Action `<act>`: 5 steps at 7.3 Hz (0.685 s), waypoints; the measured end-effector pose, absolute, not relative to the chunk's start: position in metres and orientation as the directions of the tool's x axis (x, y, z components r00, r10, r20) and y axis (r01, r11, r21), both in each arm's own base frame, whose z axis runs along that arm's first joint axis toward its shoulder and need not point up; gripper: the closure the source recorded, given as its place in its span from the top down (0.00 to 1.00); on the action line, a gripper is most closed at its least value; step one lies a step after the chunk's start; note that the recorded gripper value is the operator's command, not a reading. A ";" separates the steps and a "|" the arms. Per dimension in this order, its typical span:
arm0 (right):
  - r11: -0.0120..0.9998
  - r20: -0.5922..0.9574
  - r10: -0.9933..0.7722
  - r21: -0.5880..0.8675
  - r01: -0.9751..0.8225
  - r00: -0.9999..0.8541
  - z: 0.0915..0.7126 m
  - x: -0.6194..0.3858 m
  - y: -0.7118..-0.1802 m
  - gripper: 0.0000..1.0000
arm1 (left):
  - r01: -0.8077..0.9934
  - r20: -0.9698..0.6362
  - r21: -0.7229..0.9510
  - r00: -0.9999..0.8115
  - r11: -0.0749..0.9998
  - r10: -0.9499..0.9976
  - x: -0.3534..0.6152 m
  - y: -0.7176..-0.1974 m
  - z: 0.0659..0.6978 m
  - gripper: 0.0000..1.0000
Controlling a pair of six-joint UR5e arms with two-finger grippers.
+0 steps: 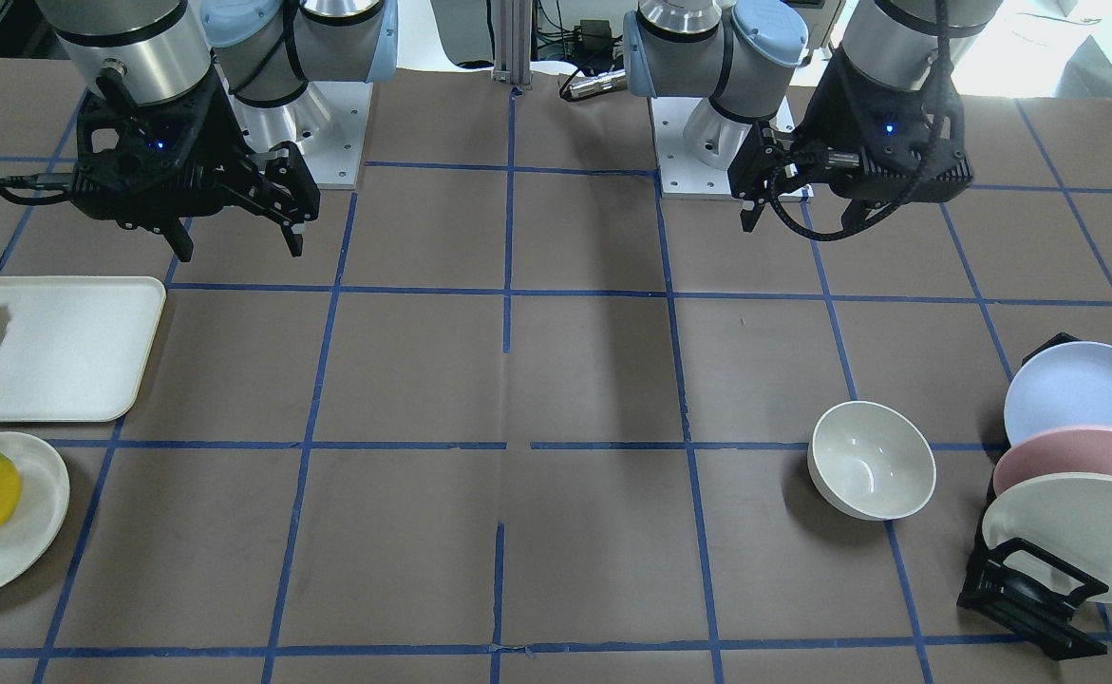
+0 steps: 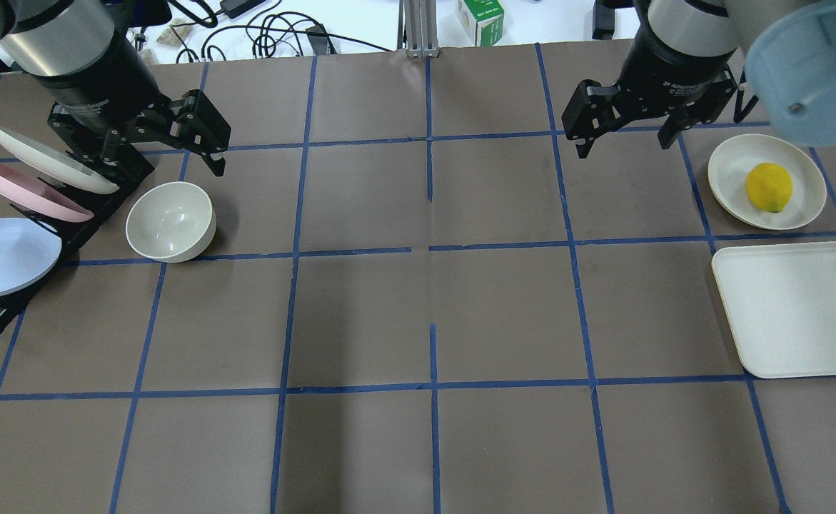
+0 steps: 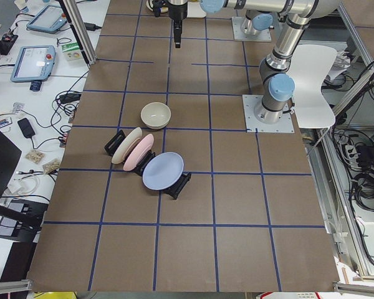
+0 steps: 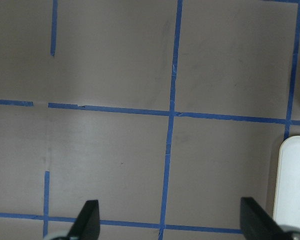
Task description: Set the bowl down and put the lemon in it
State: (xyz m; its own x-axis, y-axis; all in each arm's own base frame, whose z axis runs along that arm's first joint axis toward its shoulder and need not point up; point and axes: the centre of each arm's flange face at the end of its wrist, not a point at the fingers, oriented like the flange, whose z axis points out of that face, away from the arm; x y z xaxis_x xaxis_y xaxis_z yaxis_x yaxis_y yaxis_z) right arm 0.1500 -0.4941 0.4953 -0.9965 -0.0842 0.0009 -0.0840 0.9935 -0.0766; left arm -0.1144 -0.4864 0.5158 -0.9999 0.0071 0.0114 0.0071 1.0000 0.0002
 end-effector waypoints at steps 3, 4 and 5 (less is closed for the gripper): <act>0.993 0.004 -0.087 -0.081 -0.087 -0.996 0.495 0.148 -0.496 1.00 | 0.017 0.010 0.013 -1.000 1.000 0.017 -0.109 -0.486 0.510 1.00; 0.994 0.011 -0.073 -0.078 -0.073 -0.997 0.493 0.139 -0.502 1.00 | 0.043 0.015 0.021 -0.999 0.999 0.043 -0.094 -0.493 0.502 1.00; 0.997 0.024 -0.037 -0.071 -0.038 -0.999 0.489 0.115 -0.516 1.00 | 0.056 0.022 0.023 -0.998 0.998 0.056 -0.066 -0.511 0.486 1.00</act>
State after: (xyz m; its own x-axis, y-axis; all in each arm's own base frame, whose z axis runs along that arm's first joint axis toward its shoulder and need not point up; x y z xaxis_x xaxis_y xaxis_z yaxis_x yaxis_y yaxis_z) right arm 0.1146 -0.5156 0.4895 -0.9990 -0.0366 0.0239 -0.0382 0.9967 -0.0710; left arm -0.0663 -0.5107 0.4858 -0.9982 0.0560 0.0218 0.0565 0.9981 0.0225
